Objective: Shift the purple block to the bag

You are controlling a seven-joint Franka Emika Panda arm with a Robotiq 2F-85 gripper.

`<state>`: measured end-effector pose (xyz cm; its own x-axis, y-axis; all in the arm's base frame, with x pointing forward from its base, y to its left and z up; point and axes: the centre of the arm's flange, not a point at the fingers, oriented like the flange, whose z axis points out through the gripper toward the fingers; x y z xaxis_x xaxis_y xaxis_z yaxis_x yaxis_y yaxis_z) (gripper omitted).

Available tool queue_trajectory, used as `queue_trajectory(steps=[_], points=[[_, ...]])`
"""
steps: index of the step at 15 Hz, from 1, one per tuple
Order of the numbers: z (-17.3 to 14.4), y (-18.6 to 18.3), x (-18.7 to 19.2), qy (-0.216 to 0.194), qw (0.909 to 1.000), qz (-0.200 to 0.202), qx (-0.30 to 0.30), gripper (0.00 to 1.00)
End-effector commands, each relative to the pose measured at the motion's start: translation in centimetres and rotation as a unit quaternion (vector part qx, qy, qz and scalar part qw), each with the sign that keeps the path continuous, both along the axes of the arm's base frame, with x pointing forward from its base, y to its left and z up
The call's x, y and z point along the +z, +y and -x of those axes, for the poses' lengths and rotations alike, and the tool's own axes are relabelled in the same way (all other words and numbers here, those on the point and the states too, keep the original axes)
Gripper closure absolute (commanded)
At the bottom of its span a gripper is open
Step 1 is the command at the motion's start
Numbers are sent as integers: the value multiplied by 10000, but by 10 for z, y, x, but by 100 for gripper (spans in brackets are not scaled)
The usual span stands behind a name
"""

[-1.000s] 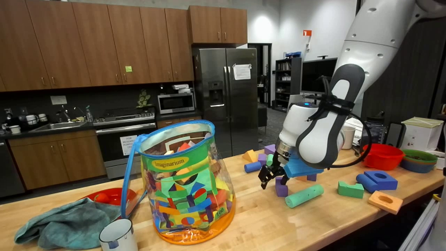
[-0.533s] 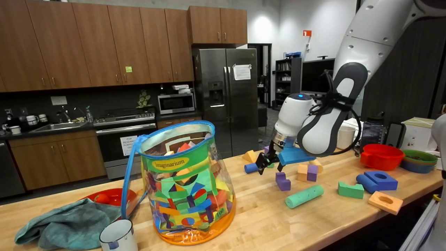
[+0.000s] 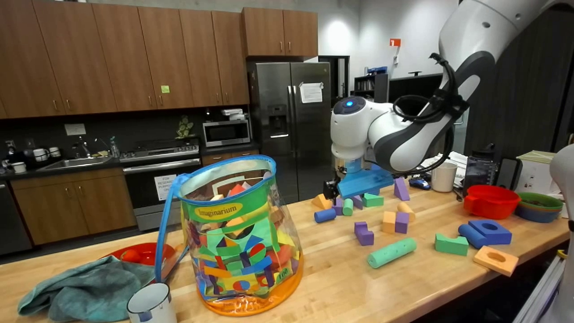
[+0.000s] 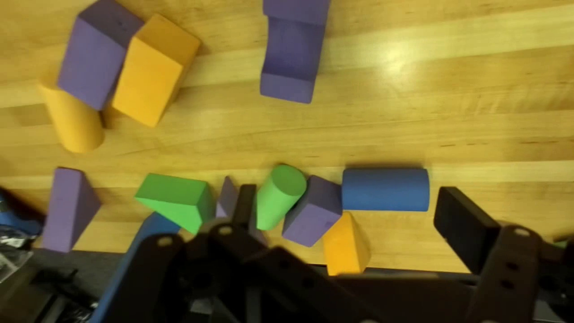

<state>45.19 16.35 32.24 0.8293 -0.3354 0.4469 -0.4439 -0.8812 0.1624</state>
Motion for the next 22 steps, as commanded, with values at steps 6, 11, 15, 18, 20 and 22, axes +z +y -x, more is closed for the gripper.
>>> queue_trajectory(steps=[6,11,15,18,20,22], points=[[19,13,-24,587,9951,227,-768,0],[3,-6,-50,744,9916,212,-1038,0],[-12,-14,-75,913,9906,-53,-1016,0],[-20,-19,-94,965,9906,-254,-940,0],[-24,-27,-108,1003,9901,-335,-926,0],[-27,-35,-117,1043,9895,-380,-924,0]])
